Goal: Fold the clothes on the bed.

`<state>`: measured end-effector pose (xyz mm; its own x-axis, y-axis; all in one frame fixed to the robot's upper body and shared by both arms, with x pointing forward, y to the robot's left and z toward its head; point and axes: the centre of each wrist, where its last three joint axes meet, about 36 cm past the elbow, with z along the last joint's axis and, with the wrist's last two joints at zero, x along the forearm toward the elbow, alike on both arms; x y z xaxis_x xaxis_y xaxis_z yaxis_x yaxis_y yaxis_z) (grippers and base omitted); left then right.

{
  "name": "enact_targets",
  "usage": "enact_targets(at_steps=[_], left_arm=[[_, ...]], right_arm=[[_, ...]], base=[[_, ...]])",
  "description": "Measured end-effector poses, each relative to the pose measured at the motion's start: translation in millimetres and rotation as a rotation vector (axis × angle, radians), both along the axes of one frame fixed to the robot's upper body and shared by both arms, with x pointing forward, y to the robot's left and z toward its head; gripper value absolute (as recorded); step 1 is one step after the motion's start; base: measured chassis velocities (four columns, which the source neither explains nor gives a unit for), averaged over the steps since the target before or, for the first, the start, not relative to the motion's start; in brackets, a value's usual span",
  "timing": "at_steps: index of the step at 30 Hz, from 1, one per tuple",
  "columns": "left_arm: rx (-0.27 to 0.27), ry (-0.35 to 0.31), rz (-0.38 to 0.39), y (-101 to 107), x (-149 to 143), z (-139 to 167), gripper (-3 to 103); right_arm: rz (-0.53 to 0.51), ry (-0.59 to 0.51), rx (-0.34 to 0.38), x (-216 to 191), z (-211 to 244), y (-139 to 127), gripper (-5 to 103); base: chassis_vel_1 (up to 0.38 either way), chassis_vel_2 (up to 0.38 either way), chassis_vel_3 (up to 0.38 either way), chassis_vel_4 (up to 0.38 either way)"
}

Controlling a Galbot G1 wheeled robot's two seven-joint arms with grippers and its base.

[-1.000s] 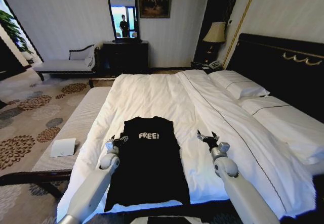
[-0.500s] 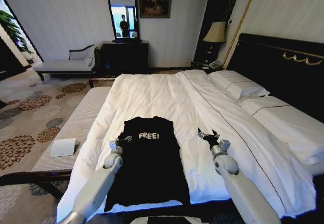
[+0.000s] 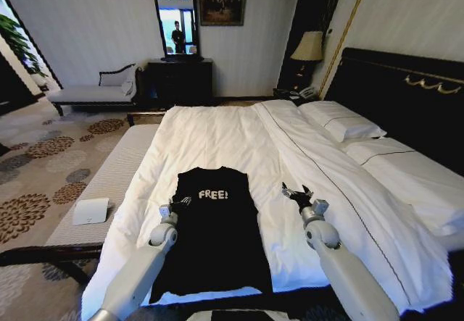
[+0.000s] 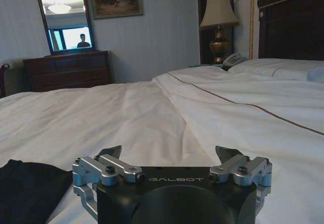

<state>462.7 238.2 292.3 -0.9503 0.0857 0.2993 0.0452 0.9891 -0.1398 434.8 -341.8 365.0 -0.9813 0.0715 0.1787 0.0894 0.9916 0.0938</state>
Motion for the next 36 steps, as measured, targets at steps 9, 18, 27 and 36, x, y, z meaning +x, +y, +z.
enact_targets(at_steps=[9, 18, 27, 36], left_arm=[[0.027, -0.010, -0.074, -17, -19, 0, 75], [0.060, 0.011, -0.116, -18, -34, -8, 75], [0.065, 0.037, -0.177, -26, -57, -13, 74], [0.050, 0.034, -0.216, -26, -90, 0, 74]], right_arm=[[-0.001, -0.005, 0.006, 0, 1, 1, 100], [-0.002, -0.007, 0.010, 0, 1, 2, 100], [-0.005, -0.010, 0.013, 0, 2, 3, 100], [-0.005, -0.005, 0.024, -4, 0, 6, 100]], base=[[0.000, 0.000, 0.000, 0.000], [0.000, 0.000, 0.000, 0.000], [0.000, 0.000, 0.000, 0.000], [0.000, 0.000, 0.000, 0.000]])
